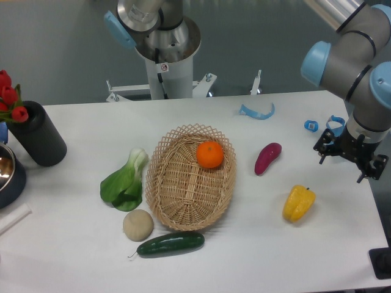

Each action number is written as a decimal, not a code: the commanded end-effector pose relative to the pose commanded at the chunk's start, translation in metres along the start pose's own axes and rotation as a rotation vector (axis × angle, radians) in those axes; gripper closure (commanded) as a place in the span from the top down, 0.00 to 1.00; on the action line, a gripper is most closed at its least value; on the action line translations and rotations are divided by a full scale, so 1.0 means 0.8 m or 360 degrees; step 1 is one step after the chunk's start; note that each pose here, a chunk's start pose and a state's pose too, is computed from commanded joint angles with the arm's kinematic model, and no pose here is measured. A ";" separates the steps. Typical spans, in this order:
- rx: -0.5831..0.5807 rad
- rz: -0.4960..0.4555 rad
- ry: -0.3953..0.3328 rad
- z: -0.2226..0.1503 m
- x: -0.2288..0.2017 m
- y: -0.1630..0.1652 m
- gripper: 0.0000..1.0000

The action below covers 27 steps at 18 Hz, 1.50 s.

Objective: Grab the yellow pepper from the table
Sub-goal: 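Lower the open gripper down over the yellow bell pepper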

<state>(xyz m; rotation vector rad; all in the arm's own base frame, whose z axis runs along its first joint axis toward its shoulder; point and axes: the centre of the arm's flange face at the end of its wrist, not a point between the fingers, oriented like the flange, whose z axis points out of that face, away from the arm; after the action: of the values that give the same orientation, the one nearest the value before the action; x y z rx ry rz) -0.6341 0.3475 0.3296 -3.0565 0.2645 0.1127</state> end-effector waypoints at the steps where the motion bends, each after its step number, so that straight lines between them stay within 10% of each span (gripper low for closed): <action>1: -0.0003 -0.0002 0.0000 0.000 0.000 0.001 1.00; 27: -0.0057 -0.0125 -0.0021 0.106 0.048 -0.048 1.00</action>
<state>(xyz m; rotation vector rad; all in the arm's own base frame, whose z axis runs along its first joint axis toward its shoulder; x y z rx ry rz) -0.5954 0.3850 0.2449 -3.0952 0.1432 0.1345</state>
